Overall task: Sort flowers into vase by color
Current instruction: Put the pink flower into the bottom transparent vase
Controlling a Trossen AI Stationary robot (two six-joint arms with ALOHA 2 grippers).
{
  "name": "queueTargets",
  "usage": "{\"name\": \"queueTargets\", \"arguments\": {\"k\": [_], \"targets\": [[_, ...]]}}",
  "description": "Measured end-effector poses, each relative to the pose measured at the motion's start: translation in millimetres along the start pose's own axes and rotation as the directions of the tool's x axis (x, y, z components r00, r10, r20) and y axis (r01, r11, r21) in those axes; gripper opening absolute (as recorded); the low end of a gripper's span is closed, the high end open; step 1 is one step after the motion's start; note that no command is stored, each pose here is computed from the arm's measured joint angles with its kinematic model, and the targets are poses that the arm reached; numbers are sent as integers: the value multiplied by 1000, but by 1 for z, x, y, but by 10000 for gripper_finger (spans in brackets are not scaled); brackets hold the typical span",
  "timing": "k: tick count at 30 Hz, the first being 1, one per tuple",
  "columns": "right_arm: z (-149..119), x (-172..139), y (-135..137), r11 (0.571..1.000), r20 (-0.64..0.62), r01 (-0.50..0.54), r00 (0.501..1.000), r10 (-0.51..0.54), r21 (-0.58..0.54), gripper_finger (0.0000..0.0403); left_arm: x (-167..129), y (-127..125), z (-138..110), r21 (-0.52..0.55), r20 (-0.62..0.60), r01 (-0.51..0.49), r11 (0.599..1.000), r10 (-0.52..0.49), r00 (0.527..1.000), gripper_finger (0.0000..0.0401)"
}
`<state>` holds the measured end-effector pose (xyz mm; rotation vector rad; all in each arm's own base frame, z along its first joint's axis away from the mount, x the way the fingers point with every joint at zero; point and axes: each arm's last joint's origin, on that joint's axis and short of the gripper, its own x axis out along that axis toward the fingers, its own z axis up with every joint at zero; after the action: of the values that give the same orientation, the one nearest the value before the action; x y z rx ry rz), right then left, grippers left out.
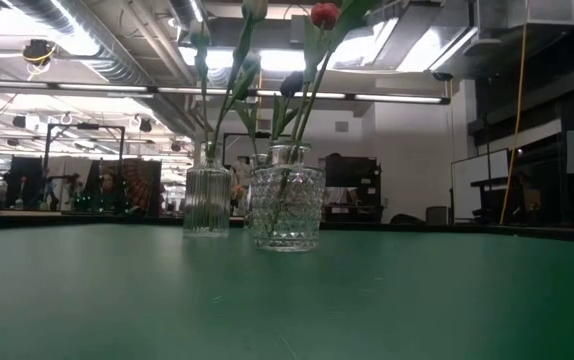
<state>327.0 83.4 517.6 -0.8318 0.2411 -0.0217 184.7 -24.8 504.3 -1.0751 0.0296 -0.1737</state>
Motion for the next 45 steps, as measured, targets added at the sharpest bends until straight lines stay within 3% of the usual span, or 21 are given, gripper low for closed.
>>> {"name": "queueTargets", "arguments": {"k": [7,12,17,22,30,35,42,45], "targets": [[-14,-83,-36,978,-84,158,985,-148,136,1,-44,-11,5,184,130,-52,981,28,991,174],[-31,-118,-31,950,-129,204,976,-177,236,0,-60,-12,5,260,154,-82,962,43,987,167],[-48,-131,-6,906,-118,256,966,-229,337,0,-67,-7,3,303,123,-133,944,99,987,163],[-74,-123,41,850,-83,324,944,-320,414,0,-67,-2,0,309,97,-169,936,146,984,163],[-130,-98,106,701,46,351,876,-479,621,0,-66,-1,-1,318,91,-178,931,157,983,163],[-154,-74,131,631,131,277,844,-521,725,0,-66,-1,-1,348,91,-179,920,157,983,163],[-173,-19,148,604,221,111,866,-448,789,0,-67,0,-1,365,86,-189,912,169,982,163],[-183,3,154,601,291,32,853,-432,799,0,-67,0,-1,365,88,-189,912,168,982,163]]}}
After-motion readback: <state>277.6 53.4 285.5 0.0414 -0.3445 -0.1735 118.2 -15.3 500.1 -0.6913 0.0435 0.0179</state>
